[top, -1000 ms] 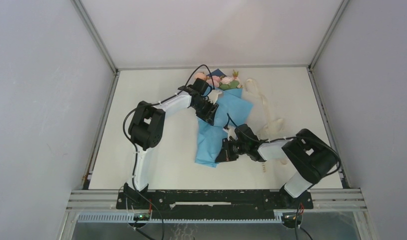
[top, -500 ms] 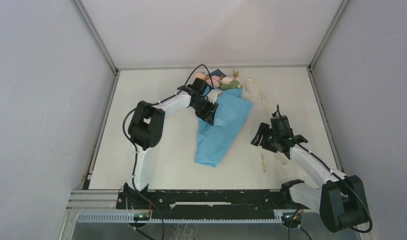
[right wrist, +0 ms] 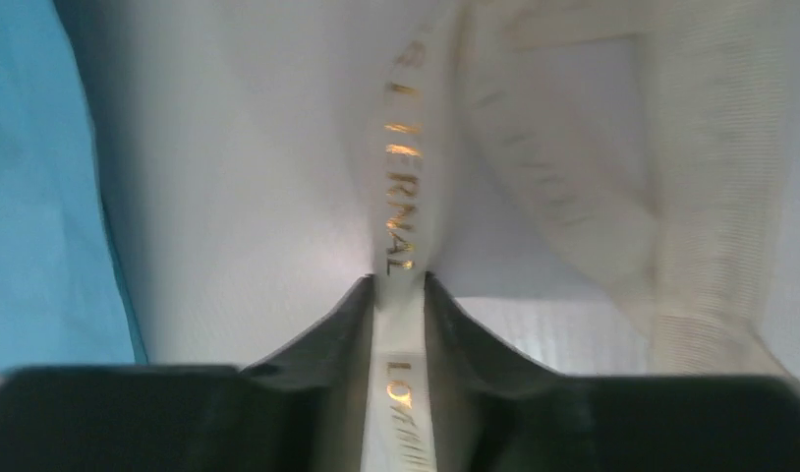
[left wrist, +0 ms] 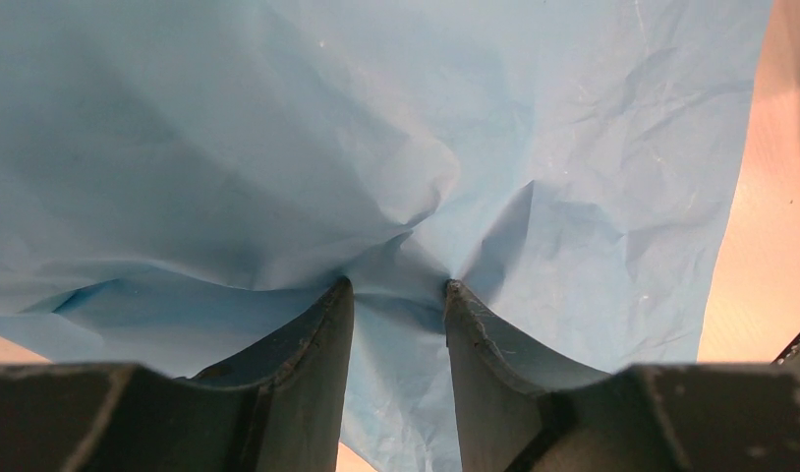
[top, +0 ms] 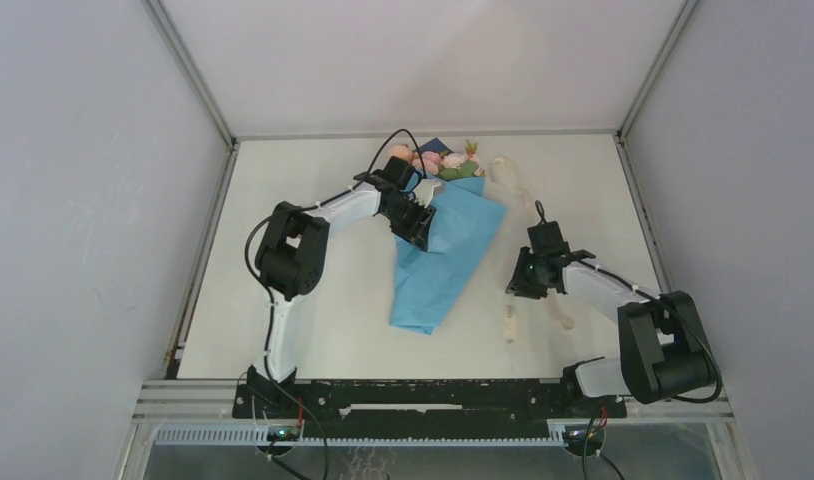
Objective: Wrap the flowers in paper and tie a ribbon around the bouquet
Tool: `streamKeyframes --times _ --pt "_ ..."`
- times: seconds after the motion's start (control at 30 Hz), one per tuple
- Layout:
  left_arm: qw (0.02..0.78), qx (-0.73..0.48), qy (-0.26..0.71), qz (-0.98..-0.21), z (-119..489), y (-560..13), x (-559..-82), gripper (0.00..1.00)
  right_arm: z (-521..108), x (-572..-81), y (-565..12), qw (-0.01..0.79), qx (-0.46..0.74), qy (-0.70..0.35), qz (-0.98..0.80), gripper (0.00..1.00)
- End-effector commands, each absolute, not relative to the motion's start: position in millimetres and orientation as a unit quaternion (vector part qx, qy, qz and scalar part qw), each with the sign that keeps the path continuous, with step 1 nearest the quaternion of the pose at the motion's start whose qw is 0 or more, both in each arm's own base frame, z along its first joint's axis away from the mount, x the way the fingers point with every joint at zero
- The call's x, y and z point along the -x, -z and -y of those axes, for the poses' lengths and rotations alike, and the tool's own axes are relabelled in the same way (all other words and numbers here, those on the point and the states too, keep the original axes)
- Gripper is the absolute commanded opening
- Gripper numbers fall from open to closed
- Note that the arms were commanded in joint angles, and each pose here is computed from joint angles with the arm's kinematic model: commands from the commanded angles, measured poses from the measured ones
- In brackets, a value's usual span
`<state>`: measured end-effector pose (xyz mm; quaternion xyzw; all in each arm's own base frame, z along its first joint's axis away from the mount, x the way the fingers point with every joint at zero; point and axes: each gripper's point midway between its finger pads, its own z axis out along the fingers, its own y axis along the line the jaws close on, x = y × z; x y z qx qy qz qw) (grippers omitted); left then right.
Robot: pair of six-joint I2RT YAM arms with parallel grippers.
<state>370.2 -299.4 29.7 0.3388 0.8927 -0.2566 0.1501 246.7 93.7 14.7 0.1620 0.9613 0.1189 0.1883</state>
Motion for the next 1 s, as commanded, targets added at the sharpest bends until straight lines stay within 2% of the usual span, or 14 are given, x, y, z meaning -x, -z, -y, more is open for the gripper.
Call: streamKeyframes --times 0.0,0.07,0.23,0.27,0.33,0.5,0.57,0.7,0.87,0.97 --pt "0.157 -0.333 0.252 -0.895 295.1 -38.6 -369.6 0.45 -125.5 -219.4 -8.0 0.134 -0.117 -0.159 -0.971 0.22" --pt "0.159 -0.333 0.252 -0.895 295.5 -39.5 -370.7 0.46 -146.7 -209.7 -13.5 0.115 -0.099 -0.199 -0.968 0.02" --pt "0.156 -0.333 0.251 -0.895 295.0 -37.1 -369.8 0.45 -203.4 -173.7 -36.8 0.059 -0.017 -0.295 -0.954 0.0" --pt "0.155 -0.333 0.251 -0.896 294.8 -36.7 -369.5 0.46 -210.9 -166.9 -42.7 0.049 0.002 -0.307 -0.951 0.06" --pt "0.154 -0.333 0.251 -0.896 294.6 -35.6 -369.0 0.45 -214.8 -162.0 -53.9 0.045 0.019 -0.31 -0.949 0.28" --pt "0.154 -0.332 0.252 -0.896 295.1 -35.8 -369.2 0.45 -197.8 -192.4 -87.4 0.112 -0.02 -0.324 -0.939 0.78" --pt "0.152 -0.33 0.254 -0.896 295.8 -35.9 -368.9 0.45 -198.9 -208.4 -96.9 0.139 -0.034 -0.342 -0.929 0.89" --pt "0.152 -0.33 0.255 -0.896 296.7 -37.4 -368.5 0.46 -215.6 -248.7 -111.3 0.187 -0.05 -0.386 -0.902 0.91" --pt "0.149 -0.331 0.254 -0.897 295.5 -35.5 -366.8 0.46 -201.7 -308.3 -110.2 0.227 -0.12 -0.379 -0.889 0.8" --pt "0.145 -0.33 0.253 -0.898 295.2 -32.9 -365.5 0.46 -183.0 -338.3 -94.1 0.234 -0.151 -0.347 -0.896 0.8"
